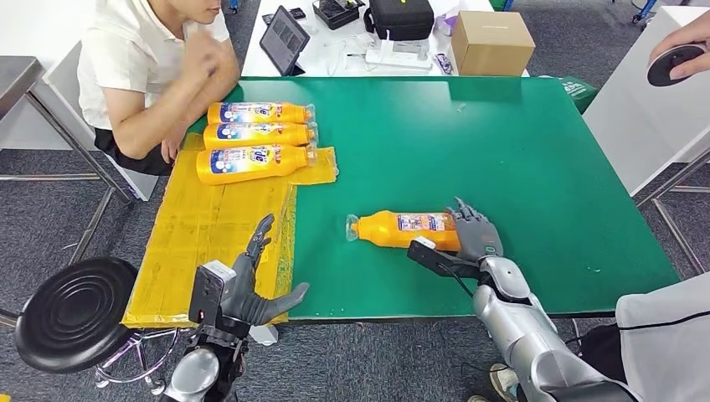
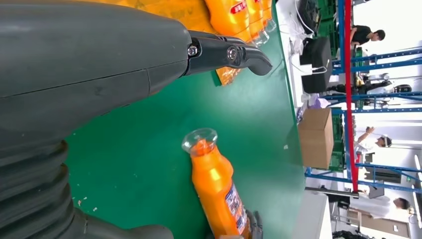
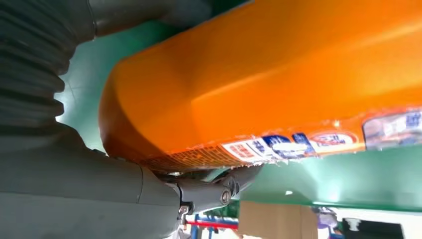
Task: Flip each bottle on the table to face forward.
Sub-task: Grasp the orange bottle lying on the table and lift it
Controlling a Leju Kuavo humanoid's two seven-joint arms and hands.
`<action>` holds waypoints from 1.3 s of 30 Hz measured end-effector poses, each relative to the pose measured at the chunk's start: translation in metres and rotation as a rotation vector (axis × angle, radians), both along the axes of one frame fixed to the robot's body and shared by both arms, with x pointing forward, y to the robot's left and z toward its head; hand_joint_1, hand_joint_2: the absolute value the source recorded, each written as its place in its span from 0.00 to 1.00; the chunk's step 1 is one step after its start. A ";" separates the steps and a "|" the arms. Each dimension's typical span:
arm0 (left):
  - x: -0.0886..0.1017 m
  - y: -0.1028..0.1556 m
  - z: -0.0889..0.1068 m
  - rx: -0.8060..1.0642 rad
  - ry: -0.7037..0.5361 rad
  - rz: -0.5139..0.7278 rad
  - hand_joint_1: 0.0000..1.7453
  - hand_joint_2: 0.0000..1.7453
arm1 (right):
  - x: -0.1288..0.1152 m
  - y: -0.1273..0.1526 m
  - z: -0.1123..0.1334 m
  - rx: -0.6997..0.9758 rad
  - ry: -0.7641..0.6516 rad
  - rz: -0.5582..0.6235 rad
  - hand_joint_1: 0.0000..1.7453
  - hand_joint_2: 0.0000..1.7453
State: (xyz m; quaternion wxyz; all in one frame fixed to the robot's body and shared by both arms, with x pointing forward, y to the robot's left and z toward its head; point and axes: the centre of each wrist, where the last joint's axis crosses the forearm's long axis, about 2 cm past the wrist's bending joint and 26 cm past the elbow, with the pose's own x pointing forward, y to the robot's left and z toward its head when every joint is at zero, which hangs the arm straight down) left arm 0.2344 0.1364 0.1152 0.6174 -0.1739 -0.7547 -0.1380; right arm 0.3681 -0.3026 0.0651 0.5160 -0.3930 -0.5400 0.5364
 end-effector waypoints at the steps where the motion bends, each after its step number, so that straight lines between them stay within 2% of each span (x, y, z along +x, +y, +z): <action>1: 0.000 0.000 0.000 -0.002 0.001 -0.002 0.00 1.00 | 0.001 -0.001 0.001 -0.001 0.008 0.002 1.00 1.00; 13: 0.003 -0.004 0.000 -0.010 0.001 -0.023 0.00 1.00 | 0.008 -0.008 0.005 -0.008 0.060 0.003 1.00 1.00; 27: 0.002 -0.005 0.000 -0.023 -0.001 -0.025 0.00 1.00 | 0.005 -0.014 0.000 0.044 0.078 0.028 1.00 1.00; 30: 0.001 -0.004 -0.001 -0.052 0.011 -0.023 0.00 1.00 | 0.003 -0.015 -0.002 0.138 0.096 0.043 1.00 1.00; 34: 0.000 -0.002 -0.004 -0.175 0.099 -0.027 0.00 1.00 | -0.003 -0.012 -0.010 0.406 0.136 0.066 1.00 1.00; 39: -0.002 0.004 -0.012 -0.336 0.232 -0.027 0.00 1.00 | -0.015 0.008 -0.019 0.715 0.143 0.079 1.00 1.00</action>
